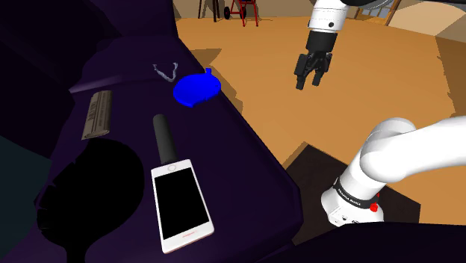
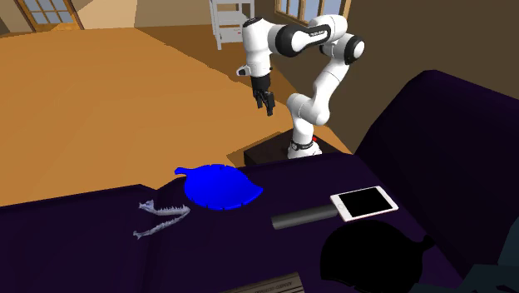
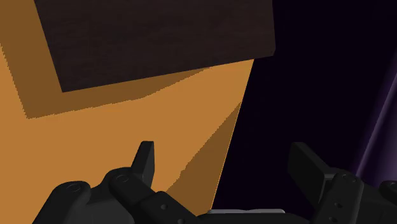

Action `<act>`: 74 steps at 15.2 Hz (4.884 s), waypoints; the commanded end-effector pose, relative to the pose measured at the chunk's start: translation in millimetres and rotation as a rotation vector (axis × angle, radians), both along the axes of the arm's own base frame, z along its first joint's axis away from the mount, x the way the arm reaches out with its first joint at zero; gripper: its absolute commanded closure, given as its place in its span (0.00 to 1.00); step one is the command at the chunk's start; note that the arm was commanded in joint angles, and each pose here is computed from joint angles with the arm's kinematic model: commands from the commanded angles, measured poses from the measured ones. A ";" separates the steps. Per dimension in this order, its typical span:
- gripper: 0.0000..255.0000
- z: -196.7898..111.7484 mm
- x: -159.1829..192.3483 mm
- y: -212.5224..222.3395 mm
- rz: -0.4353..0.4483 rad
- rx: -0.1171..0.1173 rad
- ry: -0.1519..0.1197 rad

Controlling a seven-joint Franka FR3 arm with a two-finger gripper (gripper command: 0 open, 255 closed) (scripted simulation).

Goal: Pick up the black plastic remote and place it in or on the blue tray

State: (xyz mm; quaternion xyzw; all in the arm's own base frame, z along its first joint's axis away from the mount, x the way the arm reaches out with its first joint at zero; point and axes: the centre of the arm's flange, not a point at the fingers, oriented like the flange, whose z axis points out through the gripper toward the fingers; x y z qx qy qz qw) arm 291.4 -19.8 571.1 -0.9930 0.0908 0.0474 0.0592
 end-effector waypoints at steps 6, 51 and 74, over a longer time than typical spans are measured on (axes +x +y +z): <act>0.00 1.4 19.5 66.6 -0.041 -0.030 -0.007; 0.00 -69.4 199.8 454.0 -0.296 -0.217 -0.050; 1.00 -11.4 199.8 454.0 -0.296 -0.217 -0.050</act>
